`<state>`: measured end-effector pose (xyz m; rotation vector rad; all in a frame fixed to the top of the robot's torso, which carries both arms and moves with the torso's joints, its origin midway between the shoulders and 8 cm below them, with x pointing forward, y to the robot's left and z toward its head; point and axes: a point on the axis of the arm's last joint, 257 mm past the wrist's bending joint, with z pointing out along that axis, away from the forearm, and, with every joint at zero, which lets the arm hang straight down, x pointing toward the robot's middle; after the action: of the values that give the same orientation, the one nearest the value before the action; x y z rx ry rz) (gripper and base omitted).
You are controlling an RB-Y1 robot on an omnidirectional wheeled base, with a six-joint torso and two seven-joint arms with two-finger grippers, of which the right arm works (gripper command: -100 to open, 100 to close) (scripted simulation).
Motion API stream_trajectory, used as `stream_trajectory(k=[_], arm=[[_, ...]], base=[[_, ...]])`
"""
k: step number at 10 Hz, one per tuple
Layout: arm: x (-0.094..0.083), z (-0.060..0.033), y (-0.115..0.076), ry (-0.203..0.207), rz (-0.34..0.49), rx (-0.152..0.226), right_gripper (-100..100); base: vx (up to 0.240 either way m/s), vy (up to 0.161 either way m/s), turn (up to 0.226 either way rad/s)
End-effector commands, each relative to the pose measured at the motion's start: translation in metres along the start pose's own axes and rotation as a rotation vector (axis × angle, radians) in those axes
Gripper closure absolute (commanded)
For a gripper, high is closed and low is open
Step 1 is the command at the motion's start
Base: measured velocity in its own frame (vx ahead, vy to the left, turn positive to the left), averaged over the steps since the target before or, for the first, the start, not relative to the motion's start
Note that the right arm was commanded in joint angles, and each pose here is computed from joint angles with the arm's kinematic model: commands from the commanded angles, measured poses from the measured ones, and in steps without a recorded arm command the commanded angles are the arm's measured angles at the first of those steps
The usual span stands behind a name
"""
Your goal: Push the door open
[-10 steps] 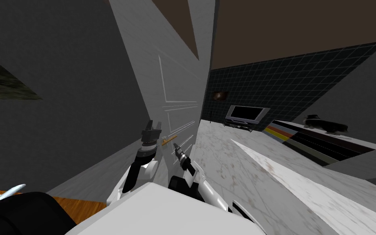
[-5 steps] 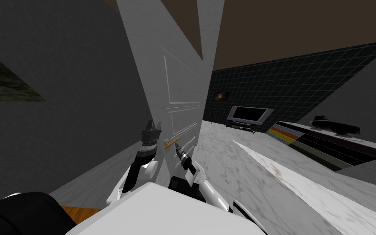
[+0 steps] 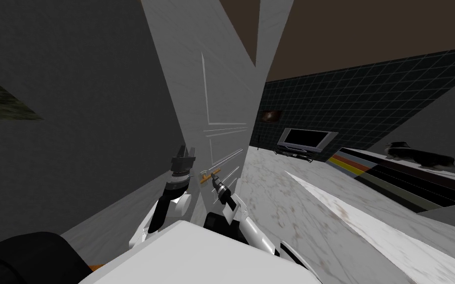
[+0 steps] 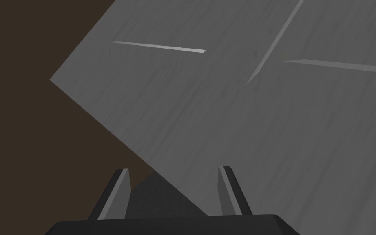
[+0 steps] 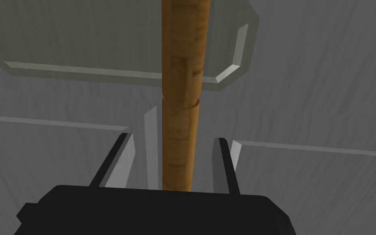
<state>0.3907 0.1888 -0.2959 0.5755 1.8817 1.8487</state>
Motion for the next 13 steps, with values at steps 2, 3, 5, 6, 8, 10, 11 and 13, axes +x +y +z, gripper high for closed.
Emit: stream_trajectory(k=[2, 3, 5, 6, 8, 10, 11, 13], arm=[[0.0, -0.0003, 0.0, 0.0, 0.0, 0.001, 100], [0.0, -0.0003, 0.0, 0.0, 0.0, 0.001, 100], [0.0, -0.0003, 0.0, 0.0, 0.0, 0.001, 100], [-0.012, -0.0072, -0.007, -0.015, -0.005, 0.011, -100], [-0.013, -0.0065, -0.004, -0.023, 0.005, 0.004, -100], [-0.011, -0.0054, -0.001, -0.023, 0.01, -0.002, -100], [-0.018, -0.0084, -0.005, -0.031, 0.001, 0.007, -100], [-0.021, -0.0091, -0.007, -0.037, -0.003, 0.009, -100]], base=[[-0.02, -0.03, 0.002], [-0.012, -0.016, 0.003], [0.0, 0.0, 0.0], [-0.131, -0.086, -0.105], [-0.191, -0.161, -0.077], [-0.14, -0.102, -0.036], [0.032, 0.095, 0.044], [0.11, 0.162, 0.015]])
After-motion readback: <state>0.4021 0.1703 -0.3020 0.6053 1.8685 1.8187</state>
